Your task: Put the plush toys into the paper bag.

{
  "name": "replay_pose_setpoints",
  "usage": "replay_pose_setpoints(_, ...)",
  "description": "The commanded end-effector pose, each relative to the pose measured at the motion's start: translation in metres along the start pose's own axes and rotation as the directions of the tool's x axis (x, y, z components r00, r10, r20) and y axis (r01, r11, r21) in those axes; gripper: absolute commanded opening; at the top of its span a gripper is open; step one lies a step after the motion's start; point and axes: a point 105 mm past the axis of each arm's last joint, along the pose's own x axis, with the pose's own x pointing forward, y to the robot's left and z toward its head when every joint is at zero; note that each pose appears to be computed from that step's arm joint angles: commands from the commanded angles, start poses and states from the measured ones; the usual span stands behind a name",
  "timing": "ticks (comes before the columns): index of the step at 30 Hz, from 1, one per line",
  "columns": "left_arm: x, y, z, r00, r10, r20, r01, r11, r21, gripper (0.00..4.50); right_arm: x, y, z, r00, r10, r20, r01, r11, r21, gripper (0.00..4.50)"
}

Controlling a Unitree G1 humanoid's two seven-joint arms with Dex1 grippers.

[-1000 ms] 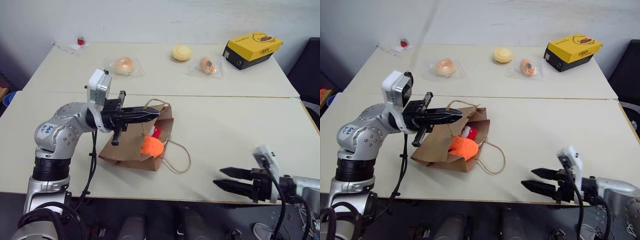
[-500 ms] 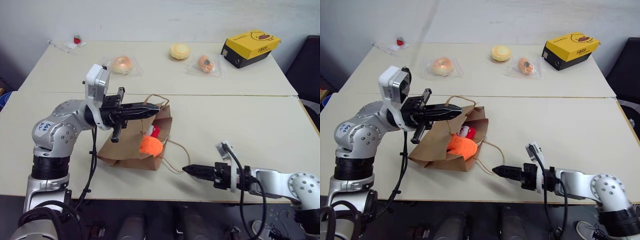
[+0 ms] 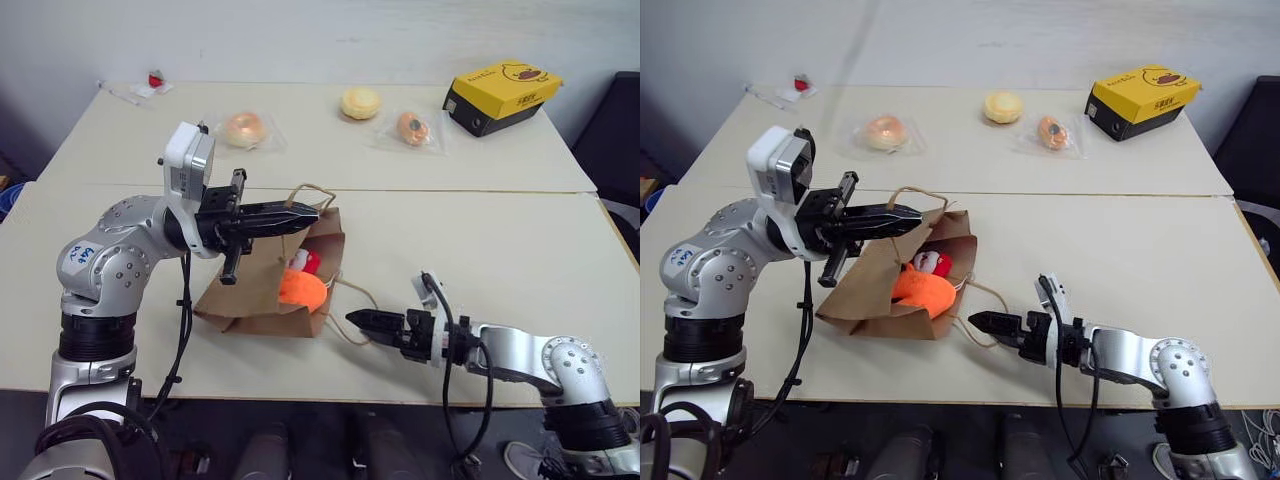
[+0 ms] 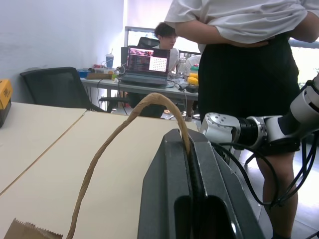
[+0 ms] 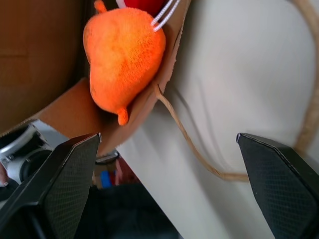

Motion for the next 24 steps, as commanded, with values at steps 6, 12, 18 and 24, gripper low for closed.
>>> replay_pose_setpoints(6,-0.001,-0.006,0.006,1.0,-0.016,0.021,0.015,0.999,0.029,0.0,-0.031,-0.026,0.007,0.994,-0.113,0.0,0.113,0.993,0.028,4.46)
replay_pose_setpoints(12,0.0,-0.006,0.006,1.0,-0.018,0.02,0.017,0.999,0.028,0.0,0.005,-0.012,-0.002,1.0,-0.025,-0.014,0.025,0.998,0.054,4.46)
replay_pose_setpoints(18,-0.002,-0.003,0.01,1.0,-0.003,0.027,0.002,0.999,0.035,0.0,0.015,-0.002,-0.014,0.999,0.028,-0.03,-0.026,0.998,0.062,4.46)
replay_pose_setpoints(24,-0.004,-0.002,0.01,1.0,0.006,0.023,-0.007,0.999,0.039,0.0,0.022,0.002,-0.01,0.999,0.046,0.003,-0.046,0.996,0.079,4.46)
